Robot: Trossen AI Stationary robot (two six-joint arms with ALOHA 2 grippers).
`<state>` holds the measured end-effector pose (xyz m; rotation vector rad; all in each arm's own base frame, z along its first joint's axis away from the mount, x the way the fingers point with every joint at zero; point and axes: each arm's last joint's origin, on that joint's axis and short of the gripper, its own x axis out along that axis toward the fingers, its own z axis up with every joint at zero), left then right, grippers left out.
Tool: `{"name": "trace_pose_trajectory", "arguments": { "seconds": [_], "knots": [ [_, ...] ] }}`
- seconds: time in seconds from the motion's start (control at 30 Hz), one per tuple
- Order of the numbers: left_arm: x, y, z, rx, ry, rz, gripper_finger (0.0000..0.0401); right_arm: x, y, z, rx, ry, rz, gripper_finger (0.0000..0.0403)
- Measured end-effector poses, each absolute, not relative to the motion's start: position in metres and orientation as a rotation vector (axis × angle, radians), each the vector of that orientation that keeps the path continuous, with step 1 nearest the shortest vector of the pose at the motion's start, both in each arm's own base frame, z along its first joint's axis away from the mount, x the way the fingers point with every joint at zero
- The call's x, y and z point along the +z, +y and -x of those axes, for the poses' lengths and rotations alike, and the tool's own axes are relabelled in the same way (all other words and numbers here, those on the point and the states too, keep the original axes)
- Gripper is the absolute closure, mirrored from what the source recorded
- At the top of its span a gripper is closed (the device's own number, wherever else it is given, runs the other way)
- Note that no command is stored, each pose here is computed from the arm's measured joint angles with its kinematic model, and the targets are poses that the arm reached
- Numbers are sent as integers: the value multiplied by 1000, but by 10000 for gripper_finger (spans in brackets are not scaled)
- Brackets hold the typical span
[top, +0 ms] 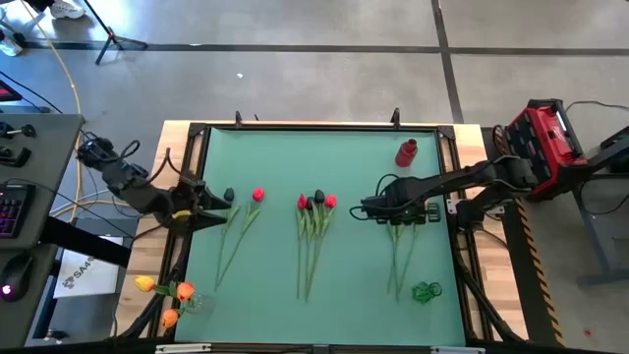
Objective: Sort flowers into vase by color
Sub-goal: Put the orange tulip into the transparent vase
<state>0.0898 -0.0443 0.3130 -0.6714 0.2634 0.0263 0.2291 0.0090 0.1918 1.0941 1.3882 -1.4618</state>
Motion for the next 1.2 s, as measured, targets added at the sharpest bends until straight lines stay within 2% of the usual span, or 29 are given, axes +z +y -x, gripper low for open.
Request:
{"name": "trace_pose_trajectory", "arguments": {
  "seconds": [0.23, 0.53, 0.8, 1.0, 1.2],
  "knots": [
    [313, -27, -98, 168, 220, 641, 122, 182, 6, -219, -1508, 1428, -1095, 258],
    [306, -12, -133, 153, 316, 640, 122, 187, 12, -197, -1483, 1382, -1140, 258],
    [306, 10, -164, 169, 261, 660, 122, 192, 10, -166, -1458, 1294, -1186, 258],
    [307, 29, -167, 220, 223, 675, 122, 198, 11, -154, -1400, 1220, -1232, 258],
    [307, 39, -168, 186, 216, 683, 122, 208, 16, -148, -1357, 1205, -1319, 258]
  ]
}}
